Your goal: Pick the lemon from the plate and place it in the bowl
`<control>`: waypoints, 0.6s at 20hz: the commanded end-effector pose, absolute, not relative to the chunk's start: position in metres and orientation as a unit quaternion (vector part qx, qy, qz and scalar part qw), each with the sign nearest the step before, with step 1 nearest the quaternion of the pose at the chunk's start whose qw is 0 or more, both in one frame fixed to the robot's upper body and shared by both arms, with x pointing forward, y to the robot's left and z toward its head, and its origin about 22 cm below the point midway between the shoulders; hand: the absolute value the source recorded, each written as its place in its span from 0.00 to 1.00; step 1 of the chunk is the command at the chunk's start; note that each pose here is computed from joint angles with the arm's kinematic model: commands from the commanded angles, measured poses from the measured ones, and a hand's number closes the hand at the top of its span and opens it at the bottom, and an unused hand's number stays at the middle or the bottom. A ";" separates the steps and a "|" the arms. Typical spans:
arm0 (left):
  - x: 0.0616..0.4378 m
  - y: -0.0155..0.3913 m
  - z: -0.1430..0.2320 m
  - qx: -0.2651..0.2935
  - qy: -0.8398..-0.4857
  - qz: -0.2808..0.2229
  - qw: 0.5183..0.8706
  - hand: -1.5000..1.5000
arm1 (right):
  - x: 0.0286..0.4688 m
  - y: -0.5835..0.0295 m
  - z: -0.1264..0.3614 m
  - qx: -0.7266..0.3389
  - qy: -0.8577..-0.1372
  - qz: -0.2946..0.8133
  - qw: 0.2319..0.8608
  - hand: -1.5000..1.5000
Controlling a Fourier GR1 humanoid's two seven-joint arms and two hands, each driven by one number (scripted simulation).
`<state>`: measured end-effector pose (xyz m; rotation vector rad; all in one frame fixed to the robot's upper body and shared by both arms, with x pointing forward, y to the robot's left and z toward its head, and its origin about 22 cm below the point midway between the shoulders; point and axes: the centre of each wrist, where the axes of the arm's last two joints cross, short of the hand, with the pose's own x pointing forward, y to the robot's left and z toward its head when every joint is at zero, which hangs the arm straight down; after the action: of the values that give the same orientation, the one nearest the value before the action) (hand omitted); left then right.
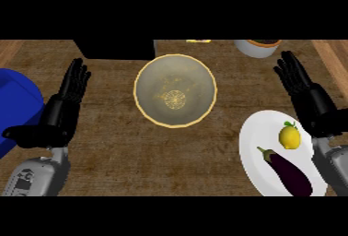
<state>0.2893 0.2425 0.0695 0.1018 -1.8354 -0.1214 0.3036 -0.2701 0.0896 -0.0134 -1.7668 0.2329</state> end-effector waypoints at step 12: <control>0.268 0.240 0.027 0.046 -0.716 -0.033 0.696 0.50 | 0.267 -0.285 0.010 -0.394 -0.685 -0.146 0.595 0.00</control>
<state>0.2740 0.2434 0.0341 0.1161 -1.6320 -0.0828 0.2774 -0.3072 0.0243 -0.7514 -1.5238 -0.0907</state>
